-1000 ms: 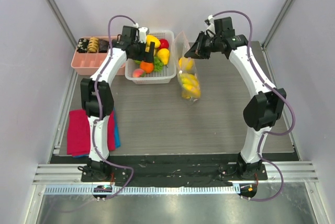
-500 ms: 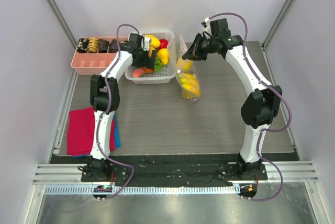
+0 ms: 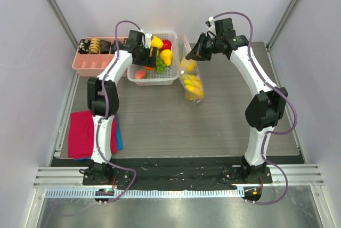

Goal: Place the food in the zip-top bag and seal the zipper
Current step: Pick up the fake fruit from the bin, then place the fake fruit in the zipper food storage bag, then pick up the fake fruit from the bin, then place the fake fruit in the zipper food storage bag.

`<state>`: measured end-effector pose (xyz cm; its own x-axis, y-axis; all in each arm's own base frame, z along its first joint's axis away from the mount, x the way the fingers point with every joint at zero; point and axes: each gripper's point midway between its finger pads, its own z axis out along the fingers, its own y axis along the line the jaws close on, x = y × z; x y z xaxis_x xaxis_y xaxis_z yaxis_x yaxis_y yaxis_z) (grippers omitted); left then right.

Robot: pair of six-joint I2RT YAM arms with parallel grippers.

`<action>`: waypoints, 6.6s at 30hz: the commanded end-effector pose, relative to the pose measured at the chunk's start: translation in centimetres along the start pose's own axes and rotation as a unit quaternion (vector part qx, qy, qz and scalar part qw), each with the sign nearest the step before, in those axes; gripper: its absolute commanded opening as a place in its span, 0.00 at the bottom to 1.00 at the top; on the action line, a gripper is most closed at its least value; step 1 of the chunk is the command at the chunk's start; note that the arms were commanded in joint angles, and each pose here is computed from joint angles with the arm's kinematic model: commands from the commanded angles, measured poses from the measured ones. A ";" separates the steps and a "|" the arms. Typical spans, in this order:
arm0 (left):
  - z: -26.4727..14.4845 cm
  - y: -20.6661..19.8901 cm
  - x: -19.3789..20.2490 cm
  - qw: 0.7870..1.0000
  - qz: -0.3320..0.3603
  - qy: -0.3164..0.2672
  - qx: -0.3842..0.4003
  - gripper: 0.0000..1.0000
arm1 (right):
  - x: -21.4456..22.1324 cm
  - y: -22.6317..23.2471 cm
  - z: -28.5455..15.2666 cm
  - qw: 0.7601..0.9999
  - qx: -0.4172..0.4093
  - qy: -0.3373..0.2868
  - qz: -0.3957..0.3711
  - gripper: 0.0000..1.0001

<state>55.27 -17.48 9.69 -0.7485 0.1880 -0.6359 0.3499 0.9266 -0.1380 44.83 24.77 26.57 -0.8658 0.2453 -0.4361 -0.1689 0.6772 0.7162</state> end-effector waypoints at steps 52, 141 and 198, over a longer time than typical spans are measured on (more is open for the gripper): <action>-23.4 -19.5 -12.2 0.942 0.096 -0.235 0.220 1.00 | -2.4 2.1 -5.8 0.998 -0.018 -0.053 -0.024 0.01; -30.3 -25.4 -20.0 0.854 0.100 -0.395 0.322 0.52 | -2.3 2.3 -5.3 0.998 -0.020 -0.051 -0.033 0.01; -20.5 -19.1 -12.5 0.947 -0.046 -0.198 0.249 0.79 | -3.1 1.9 -7.2 0.994 0.017 -0.090 -0.065 0.01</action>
<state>45.46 -32.11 33.68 -0.5582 0.0037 -0.8297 0.6415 0.6361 -0.4288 44.73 20.13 29.15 -0.8004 0.2813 -0.5294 -0.1579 0.7529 0.6389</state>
